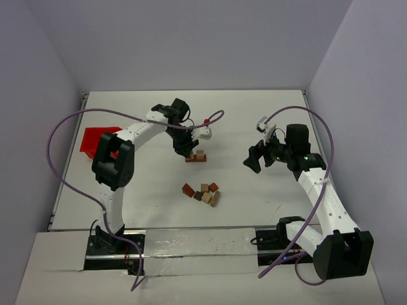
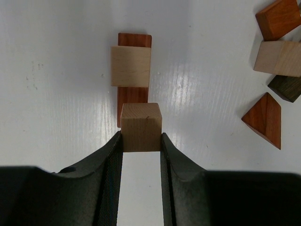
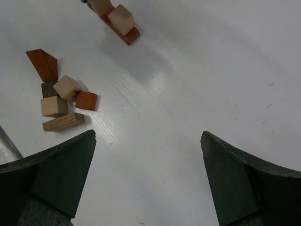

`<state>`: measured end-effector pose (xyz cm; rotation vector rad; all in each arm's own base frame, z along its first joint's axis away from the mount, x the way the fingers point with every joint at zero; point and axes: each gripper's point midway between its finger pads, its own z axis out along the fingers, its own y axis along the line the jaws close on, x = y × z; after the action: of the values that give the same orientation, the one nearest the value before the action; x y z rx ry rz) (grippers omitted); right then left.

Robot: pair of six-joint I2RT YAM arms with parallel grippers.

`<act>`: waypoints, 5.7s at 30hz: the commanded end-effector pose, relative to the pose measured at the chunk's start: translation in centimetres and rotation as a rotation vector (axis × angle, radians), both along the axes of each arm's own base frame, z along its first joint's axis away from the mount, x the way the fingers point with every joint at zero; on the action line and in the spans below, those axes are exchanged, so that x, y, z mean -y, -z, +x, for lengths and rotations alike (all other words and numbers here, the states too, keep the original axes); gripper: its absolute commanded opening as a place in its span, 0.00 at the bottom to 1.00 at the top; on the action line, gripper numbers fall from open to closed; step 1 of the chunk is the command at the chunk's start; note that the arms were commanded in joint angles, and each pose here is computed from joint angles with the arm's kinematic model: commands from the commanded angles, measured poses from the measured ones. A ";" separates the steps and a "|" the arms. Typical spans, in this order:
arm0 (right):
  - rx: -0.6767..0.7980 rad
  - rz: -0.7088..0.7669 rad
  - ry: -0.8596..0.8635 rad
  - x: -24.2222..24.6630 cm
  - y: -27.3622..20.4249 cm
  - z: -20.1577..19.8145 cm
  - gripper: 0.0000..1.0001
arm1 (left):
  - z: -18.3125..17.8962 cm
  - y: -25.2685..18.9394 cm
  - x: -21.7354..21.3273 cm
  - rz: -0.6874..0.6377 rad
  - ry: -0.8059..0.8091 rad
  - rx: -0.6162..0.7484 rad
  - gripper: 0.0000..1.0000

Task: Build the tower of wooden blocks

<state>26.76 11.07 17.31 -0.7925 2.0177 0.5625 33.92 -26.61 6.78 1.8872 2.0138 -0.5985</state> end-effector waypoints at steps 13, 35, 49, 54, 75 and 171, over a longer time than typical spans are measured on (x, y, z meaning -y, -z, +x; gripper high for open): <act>0.021 0.007 -0.008 0.0 -0.6 0.3 1.00 | 0.7 -0.4 2.1 -0.046 0.044 0.004 0.36; 0.017 0.012 -0.015 -0.2 -0.7 0.3 1.00 | 1.1 0.6 2.8 -0.028 0.042 -0.006 0.38; 0.020 0.013 -0.019 -0.2 -0.7 0.2 1.00 | 1.0 1.2 2.5 -0.007 0.041 -0.005 0.43; 0.018 0.014 -0.019 -0.2 -0.7 0.2 1.00 | 1.1 1.5 2.4 0.001 0.038 -0.001 0.49; 0.025 0.011 -0.022 -0.2 -0.6 0.1 1.00 | 1.2 -10.7 -2.2 -0.140 -0.075 0.166 0.68; 0.186 -0.045 0.107 2.5 -2.3 1.0 1.00 | -19.5 1.7 11.9 -0.051 -0.142 -0.128 0.28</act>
<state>27.45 8.52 18.47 -0.7363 1.9520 0.3817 15.33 -37.71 2.23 1.6728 2.2348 -0.6245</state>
